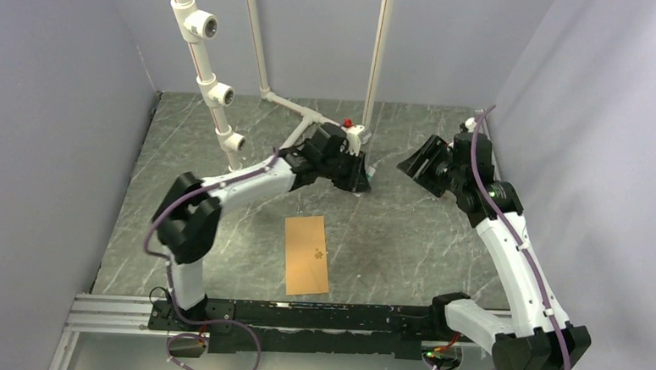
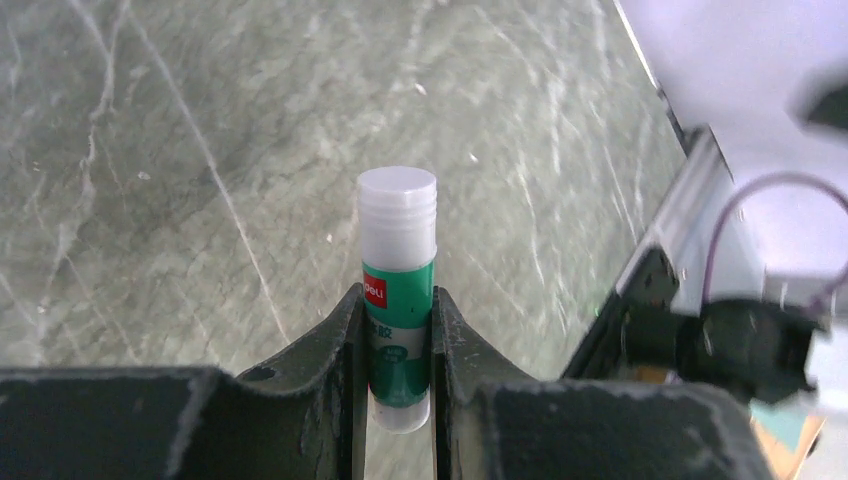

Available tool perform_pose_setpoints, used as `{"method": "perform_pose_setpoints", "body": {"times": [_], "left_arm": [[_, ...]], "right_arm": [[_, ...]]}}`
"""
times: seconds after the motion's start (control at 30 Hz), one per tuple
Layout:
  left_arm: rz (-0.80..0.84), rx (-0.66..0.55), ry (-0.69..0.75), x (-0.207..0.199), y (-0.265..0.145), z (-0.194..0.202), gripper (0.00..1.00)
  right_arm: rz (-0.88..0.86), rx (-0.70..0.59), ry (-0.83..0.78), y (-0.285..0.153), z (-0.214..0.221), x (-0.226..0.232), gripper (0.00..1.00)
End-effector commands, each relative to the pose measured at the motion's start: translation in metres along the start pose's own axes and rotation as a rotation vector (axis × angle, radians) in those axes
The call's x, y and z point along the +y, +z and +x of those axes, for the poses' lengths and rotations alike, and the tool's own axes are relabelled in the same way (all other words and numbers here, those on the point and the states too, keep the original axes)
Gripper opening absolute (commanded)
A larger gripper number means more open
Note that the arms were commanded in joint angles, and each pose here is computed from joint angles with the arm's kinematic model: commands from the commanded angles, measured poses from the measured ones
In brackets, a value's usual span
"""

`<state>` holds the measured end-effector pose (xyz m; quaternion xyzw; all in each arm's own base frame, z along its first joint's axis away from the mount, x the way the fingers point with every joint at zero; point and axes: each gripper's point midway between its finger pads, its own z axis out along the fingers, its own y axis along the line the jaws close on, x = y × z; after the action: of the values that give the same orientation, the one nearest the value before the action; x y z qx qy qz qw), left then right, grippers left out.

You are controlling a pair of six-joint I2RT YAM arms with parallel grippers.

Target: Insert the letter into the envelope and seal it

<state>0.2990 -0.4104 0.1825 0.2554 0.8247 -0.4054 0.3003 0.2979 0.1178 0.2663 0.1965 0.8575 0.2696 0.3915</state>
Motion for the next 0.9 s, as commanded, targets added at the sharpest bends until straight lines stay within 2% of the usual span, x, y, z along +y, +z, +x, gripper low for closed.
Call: {"method": "perform_pose_setpoints", "body": {"times": [0.0,0.07,0.17,0.33,0.47,0.63,0.8,0.87], "left_arm": [[-0.154,-0.092,-0.299,0.027,0.049,-0.023,0.10],[-0.266,-0.069,-0.398,0.052,0.083,-0.015,0.14],[-0.352,-0.069,-0.496,0.074,0.113,-0.004,0.16],[-0.418,-0.029,-0.538,0.086,0.144,0.016,0.16],[-0.480,-0.016,-0.538,0.092,0.152,0.032,0.22],[-0.473,0.012,-0.531,0.085,0.154,0.047,0.35],[-0.473,0.010,-0.492,0.074,0.143,0.045,0.52],[-0.466,-0.004,-0.476,0.072,0.138,0.041,0.55]], "right_arm": [[0.111,-0.068,0.019,-0.014,0.002,-0.029,0.61],[0.126,-0.107,-0.007,-0.027,0.001,-0.036,0.61],[0.124,-0.097,-0.021,-0.032,0.007,-0.039,0.61],[0.108,-0.050,-0.034,-0.034,0.022,-0.043,0.61],[0.123,-0.032,-0.046,-0.037,0.027,-0.047,0.62],[0.142,-0.011,-0.053,-0.036,0.032,-0.053,0.62],[0.144,0.029,-0.064,-0.035,0.037,-0.052,0.62],[0.143,0.028,-0.063,-0.035,0.036,-0.052,0.62]]}}
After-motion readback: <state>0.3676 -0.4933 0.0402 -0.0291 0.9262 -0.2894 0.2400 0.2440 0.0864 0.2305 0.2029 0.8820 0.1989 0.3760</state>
